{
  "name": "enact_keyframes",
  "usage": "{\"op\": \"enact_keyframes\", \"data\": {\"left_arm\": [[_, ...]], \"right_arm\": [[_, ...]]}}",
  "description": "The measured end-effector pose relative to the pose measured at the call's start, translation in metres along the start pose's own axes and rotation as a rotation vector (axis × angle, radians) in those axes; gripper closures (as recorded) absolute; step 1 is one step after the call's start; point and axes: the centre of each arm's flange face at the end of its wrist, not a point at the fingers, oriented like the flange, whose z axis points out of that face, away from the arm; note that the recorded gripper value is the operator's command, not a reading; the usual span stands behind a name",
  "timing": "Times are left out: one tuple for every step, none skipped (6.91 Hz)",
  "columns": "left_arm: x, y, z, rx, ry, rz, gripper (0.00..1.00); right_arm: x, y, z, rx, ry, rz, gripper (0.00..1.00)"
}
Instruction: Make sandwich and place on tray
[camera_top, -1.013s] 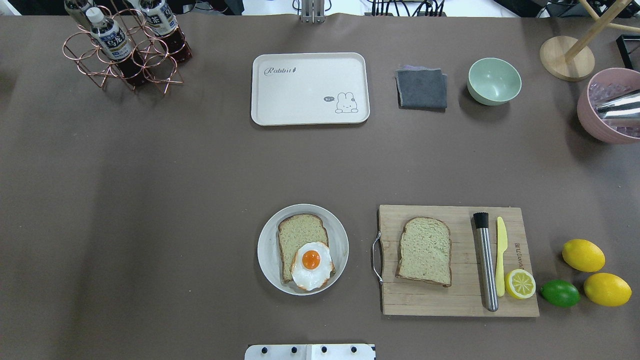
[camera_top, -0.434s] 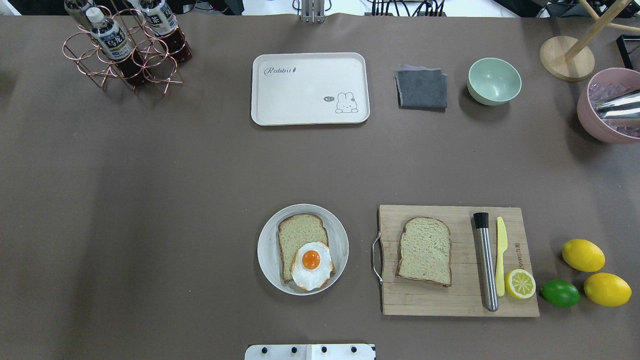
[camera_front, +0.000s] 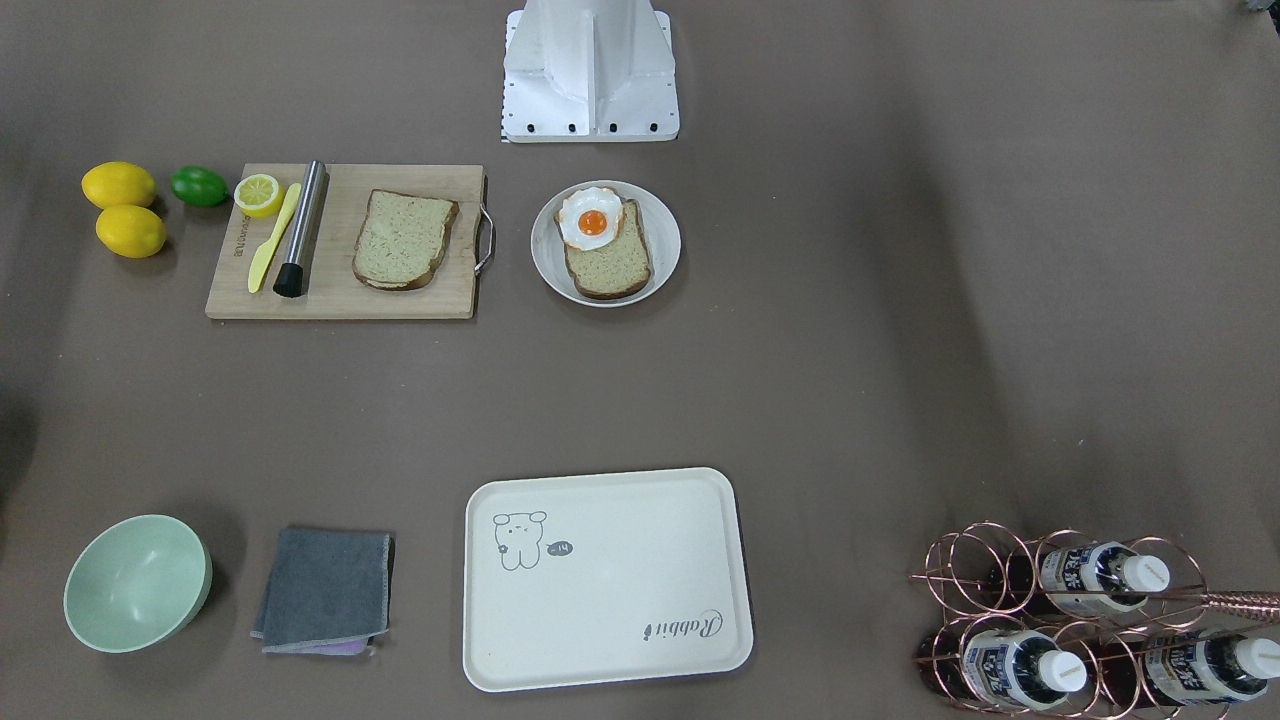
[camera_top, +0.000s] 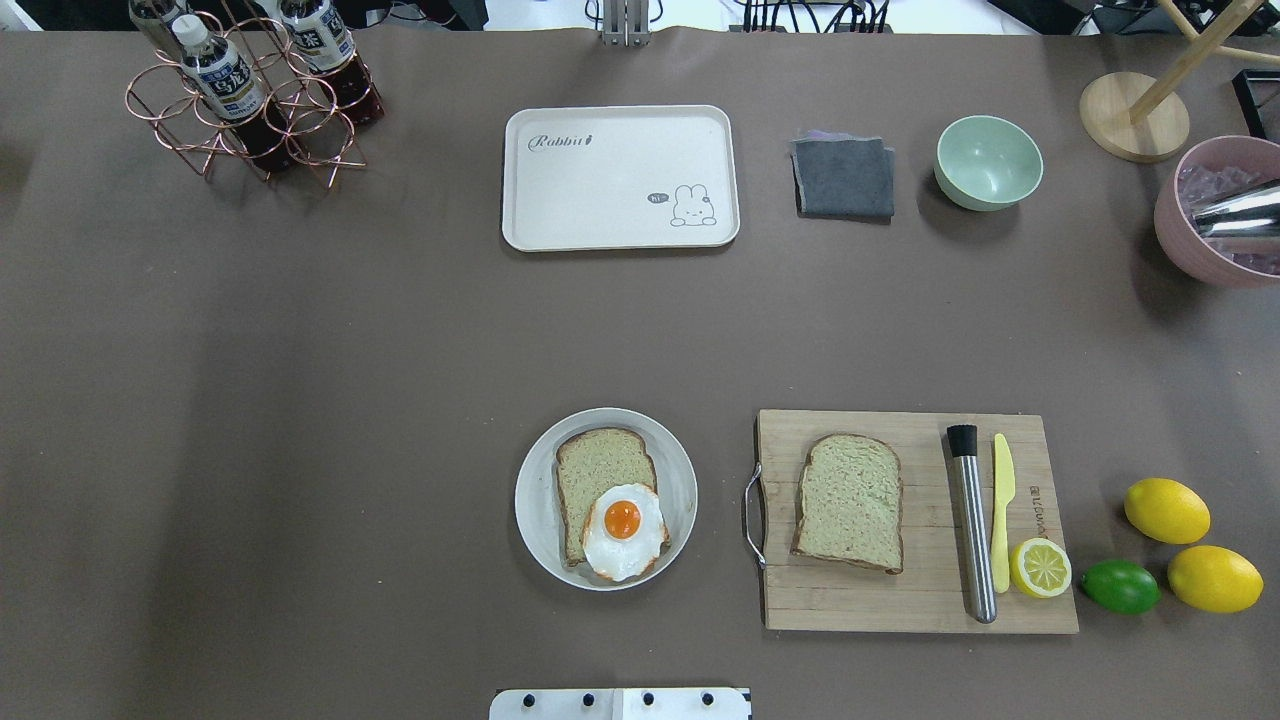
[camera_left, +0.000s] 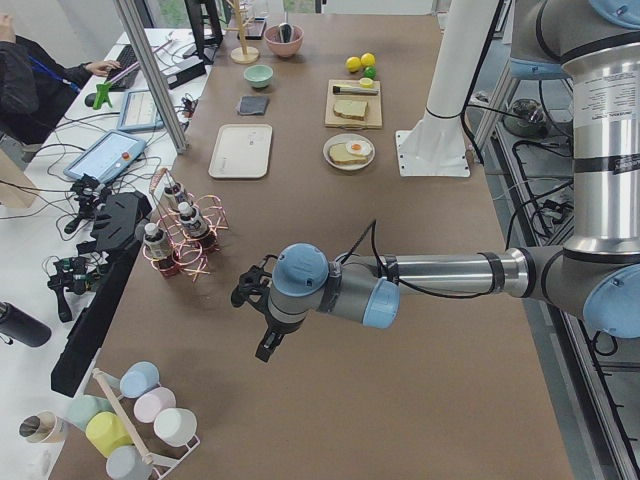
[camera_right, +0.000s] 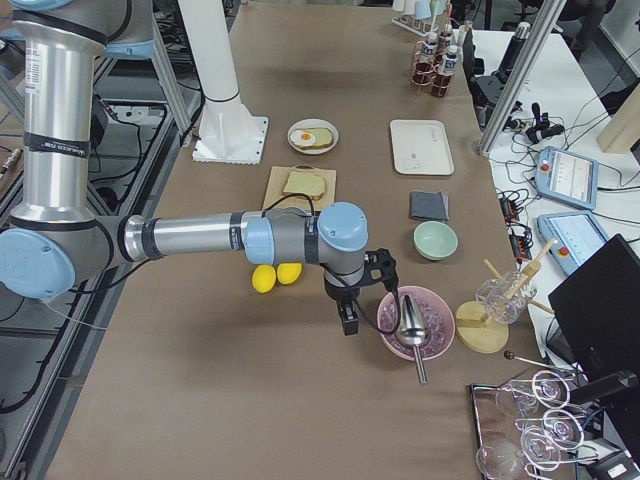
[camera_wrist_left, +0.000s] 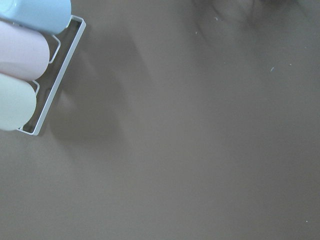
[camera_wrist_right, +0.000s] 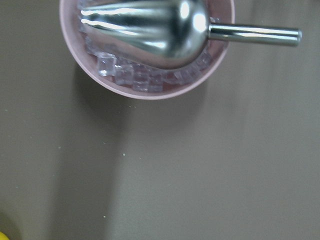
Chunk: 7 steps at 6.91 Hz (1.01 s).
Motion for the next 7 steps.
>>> {"op": "enact_keyframes", "data": {"left_arm": [[0.006, -0.002, -0.003, 0.032, 0.027, 0.023, 0.01], [0.013, -0.016, -0.008, 0.064, 0.033, 0.065, 0.01], [0.023, -0.040, -0.012, 0.092, 0.034, 0.116, 0.01], [0.033, -0.059, -0.012, 0.104, 0.042, 0.146, 0.01], [0.049, -0.074, -0.004, 0.100, 0.062, 0.146, 0.00], [0.074, -0.088, 0.007, 0.094, 0.094, 0.106, 0.00], [0.108, -0.101, 0.018, 0.094, 0.134, 0.039, 0.00]], "right_arm": [[-0.017, -0.005, -0.019, 0.038, -0.002, -0.005, 0.00], [-0.028, -0.010, -0.032, 0.066, -0.002, -0.017, 0.01], [-0.036, -0.018, -0.037, 0.080, -0.012, -0.031, 0.00], [-0.044, -0.024, -0.035, 0.084, -0.041, -0.050, 0.00], [-0.056, -0.031, -0.028, 0.090, -0.076, -0.053, 0.00], [-0.074, -0.037, -0.019, 0.100, -0.101, -0.014, 0.00], [-0.101, -0.045, -0.005, 0.108, -0.125, 0.043, 0.00]]}}
